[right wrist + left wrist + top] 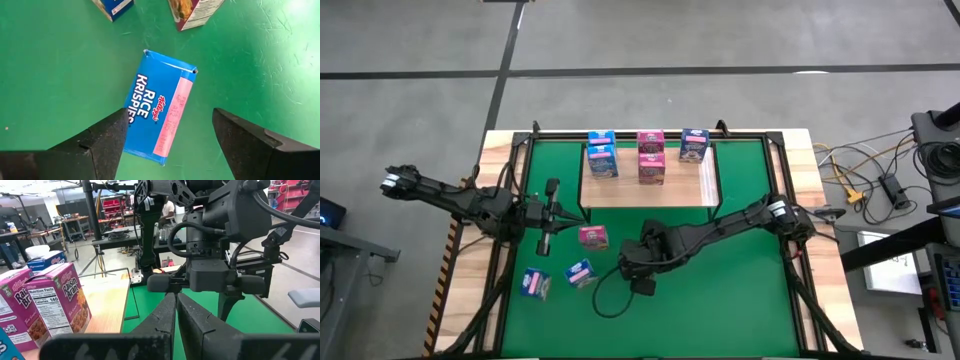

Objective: Stack cereal on shelf
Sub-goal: Put the light blue cereal box, aligned with the other light blue cereal box on the shelf

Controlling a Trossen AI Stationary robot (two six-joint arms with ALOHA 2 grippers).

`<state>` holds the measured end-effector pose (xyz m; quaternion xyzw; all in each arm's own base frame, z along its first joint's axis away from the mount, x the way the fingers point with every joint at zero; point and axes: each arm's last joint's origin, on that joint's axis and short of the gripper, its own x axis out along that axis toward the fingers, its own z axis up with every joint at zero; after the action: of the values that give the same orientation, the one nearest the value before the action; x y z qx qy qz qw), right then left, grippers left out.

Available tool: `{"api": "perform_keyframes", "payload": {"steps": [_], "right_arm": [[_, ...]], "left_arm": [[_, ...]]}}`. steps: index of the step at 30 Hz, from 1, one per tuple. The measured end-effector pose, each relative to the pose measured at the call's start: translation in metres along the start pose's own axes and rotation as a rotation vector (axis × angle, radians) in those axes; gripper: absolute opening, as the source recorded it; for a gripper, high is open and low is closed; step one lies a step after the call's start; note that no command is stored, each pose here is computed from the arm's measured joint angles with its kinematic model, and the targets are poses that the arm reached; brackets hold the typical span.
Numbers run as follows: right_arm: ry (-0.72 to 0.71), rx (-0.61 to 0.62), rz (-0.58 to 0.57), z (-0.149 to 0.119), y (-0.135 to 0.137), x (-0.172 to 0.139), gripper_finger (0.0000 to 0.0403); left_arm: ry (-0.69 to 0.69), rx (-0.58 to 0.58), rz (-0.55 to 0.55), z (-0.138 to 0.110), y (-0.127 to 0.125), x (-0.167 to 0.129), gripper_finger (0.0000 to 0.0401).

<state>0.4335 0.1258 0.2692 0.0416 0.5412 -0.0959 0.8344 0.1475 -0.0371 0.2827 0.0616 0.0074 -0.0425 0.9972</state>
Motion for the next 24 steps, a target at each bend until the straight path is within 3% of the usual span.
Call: {"api": "perform_keyframes", "payload": {"steps": [11,17,24], "right_arm": [[-0.046,0.106,0.027,0.008,0.001,-0.017,0.0276],[-0.027,0.174,0.023,0.004,0.007,-0.011,0.0276],[0.010,0.166,-0.009,0.000,0.014,0.010,0.0276]], "left_arm": [[0.000,0.000,0.000,0.000,0.000,0.000,0.0001],[0.000,0.000,0.000,0.000,0.000,0.000,0.0001],[-0.001,0.000,0.000,0.000,0.000,0.000,0.0001]]}}
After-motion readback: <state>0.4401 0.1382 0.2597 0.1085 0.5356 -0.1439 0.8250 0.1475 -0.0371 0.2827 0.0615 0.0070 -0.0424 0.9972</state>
